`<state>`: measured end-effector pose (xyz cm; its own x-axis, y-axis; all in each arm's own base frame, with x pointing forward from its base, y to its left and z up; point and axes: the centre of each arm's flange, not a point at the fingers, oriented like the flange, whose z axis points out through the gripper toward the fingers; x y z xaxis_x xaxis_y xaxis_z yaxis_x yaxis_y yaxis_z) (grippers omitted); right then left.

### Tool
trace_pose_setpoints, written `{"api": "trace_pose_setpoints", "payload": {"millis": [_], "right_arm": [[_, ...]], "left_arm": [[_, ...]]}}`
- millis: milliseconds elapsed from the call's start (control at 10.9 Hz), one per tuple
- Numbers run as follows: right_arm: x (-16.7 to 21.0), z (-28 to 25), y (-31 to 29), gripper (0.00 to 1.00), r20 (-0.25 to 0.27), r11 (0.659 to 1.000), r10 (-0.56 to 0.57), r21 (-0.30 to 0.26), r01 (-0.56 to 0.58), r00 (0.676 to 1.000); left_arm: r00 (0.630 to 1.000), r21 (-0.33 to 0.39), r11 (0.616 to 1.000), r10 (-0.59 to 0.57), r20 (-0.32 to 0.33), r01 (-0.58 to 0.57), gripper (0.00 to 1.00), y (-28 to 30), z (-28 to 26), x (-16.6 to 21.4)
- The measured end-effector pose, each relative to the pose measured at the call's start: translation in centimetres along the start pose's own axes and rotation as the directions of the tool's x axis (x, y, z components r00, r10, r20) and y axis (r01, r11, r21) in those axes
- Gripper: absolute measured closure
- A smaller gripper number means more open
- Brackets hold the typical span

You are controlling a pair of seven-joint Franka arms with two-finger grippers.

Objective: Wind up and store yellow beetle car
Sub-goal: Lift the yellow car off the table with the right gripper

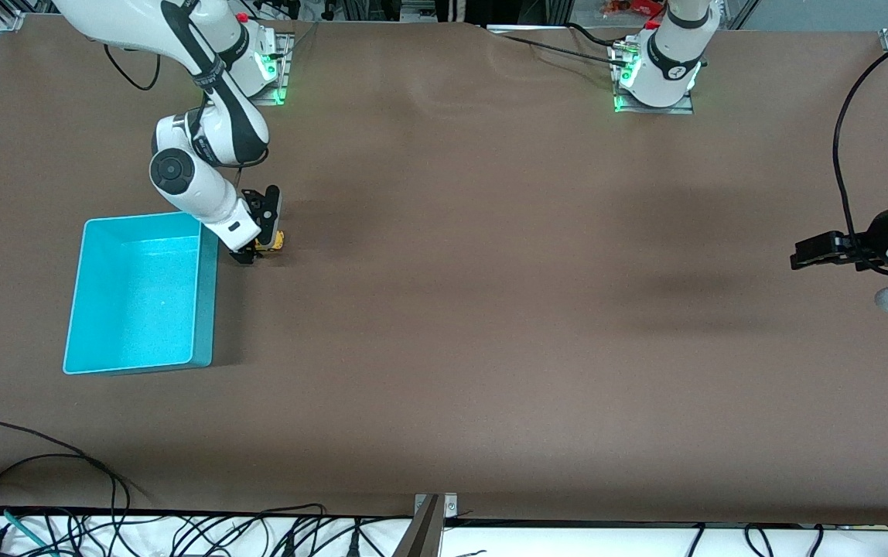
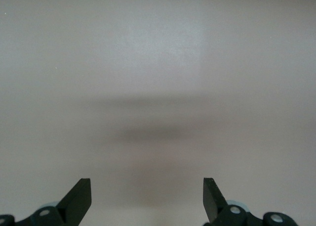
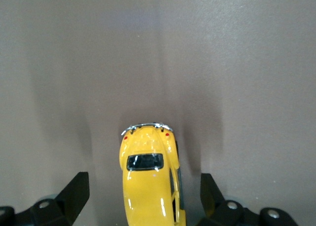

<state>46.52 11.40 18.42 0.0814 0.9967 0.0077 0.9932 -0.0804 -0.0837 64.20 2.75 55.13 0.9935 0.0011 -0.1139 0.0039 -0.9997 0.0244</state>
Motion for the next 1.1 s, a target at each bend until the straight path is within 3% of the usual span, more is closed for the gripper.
{"api": "trace_pose_setpoints", "payload": {"millis": [183,459,550,1101], "right_arm": [[0.1,-0.2,0.2,0.03,-0.005,0.999,-0.032,-0.016,0.032,0.999],[0.1,-0.3,0.3,0.47,-0.008,0.998,-0.054,-0.030,0.054,0.998],[0.1,-0.6,0.4,0.53,-0.009,0.998,-0.058,-0.035,0.058,0.998],[0.3,-4.4,1.1,0.53,-0.010,0.992,-0.083,-0.098,0.082,0.996]], "left_arm": [[1.000,0.000,1.000,0.000,0.000,0.000,0.00,0.0,0.0,0.0],[1.000,0.000,1.000,0.000,0.000,0.000,0.00,0.0,0.0,0.0],[1.000,0.000,1.000,0.000,0.000,0.000,0.00,0.0,0.0,0.0],[1.000,0.000,1.000,0.000,0.000,0.000,0.00,0.0,0.0,0.0]]}}
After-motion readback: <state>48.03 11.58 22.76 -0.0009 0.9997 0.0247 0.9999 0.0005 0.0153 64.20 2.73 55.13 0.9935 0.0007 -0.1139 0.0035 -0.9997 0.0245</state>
